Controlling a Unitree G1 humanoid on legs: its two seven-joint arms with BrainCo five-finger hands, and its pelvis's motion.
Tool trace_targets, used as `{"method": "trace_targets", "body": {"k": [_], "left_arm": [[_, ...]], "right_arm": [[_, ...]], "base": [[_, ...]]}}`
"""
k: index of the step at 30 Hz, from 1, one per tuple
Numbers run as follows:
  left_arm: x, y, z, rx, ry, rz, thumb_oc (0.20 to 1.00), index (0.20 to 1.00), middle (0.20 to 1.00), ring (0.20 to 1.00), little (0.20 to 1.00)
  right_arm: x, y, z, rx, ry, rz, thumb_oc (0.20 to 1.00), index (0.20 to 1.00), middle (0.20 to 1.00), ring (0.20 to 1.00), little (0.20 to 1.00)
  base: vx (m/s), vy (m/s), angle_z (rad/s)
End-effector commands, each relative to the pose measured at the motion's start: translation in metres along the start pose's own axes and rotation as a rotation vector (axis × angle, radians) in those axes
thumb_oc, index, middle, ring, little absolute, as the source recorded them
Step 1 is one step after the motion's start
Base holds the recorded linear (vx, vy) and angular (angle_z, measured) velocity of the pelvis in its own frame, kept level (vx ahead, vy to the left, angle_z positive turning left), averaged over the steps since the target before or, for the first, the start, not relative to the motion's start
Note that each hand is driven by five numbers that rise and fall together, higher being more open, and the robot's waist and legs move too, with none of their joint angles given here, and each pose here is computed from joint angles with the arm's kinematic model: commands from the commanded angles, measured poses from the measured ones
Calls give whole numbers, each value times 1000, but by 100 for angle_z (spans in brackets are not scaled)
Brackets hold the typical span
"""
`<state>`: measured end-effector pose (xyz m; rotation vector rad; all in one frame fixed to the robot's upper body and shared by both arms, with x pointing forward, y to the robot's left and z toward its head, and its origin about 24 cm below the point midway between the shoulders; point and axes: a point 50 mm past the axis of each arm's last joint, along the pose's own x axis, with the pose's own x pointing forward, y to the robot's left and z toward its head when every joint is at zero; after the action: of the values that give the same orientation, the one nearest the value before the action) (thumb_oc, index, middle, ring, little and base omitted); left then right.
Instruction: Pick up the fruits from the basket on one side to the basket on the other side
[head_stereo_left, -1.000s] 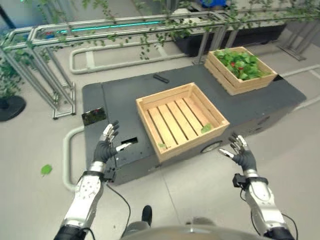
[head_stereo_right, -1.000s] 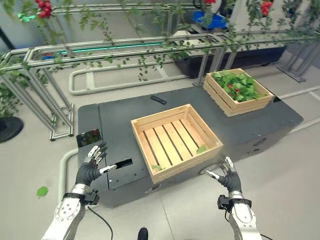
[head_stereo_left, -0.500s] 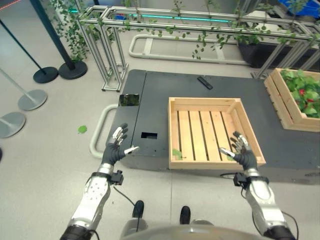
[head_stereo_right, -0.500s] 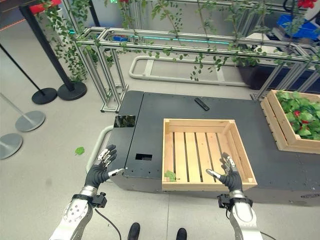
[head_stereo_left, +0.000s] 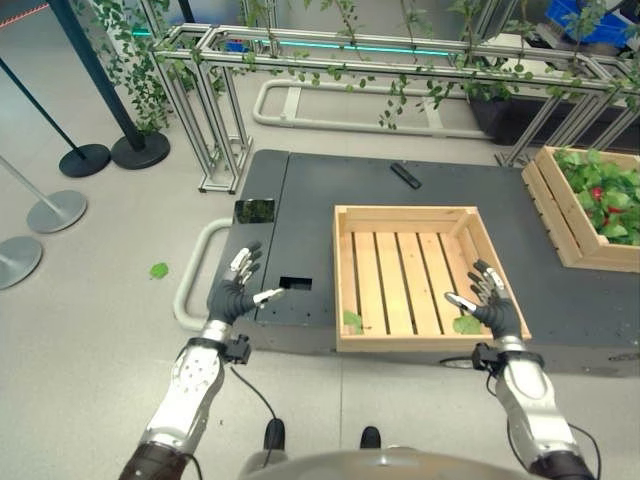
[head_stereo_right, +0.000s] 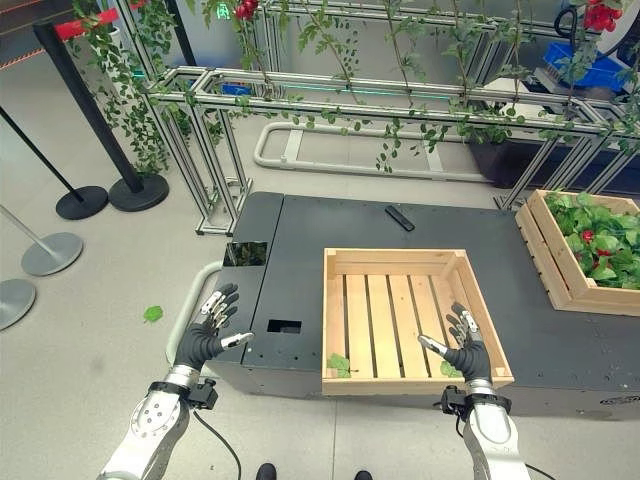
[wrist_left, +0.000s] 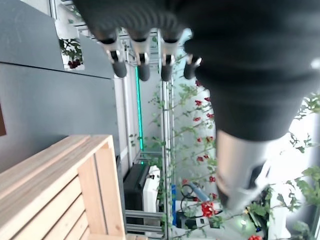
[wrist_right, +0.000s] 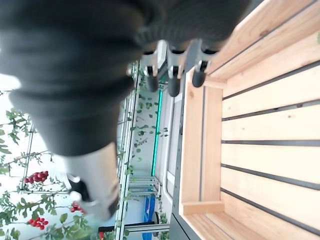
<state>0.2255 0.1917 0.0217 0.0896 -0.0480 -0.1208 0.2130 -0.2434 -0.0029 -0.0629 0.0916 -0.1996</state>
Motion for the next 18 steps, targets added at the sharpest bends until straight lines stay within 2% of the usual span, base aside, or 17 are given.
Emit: {"method": "trace_targets", "body": {"k": [1,8,14,18], "left_arm": [[6,14,14,44,-80,27,1000,1000,1000,1000,1000],[-2,18,-1,57,-10,62,1000,1000,1000,1000,1000],[-17,25,-56,107,252,154,1000,1000,1000,1000,1000],[-30,34,-72,88,332,226,1000,1000,1000,1000,1000]], "right_arm": [[6,5,20,21,-111,23,1000,1000,1000,1000,1000],[4,6,10,6,-66,29,1000,1000,1000,1000,1000],[-4,4,-31,-43,118,4,1000,1000,1000,1000,1000],[-10,-3,-45,-73,187,-22,1000,1000,1000,1000,1000]], "base": [[-13,40,-19],[-9,20,-16],[-2,3,-4],[0,0,0]]}}
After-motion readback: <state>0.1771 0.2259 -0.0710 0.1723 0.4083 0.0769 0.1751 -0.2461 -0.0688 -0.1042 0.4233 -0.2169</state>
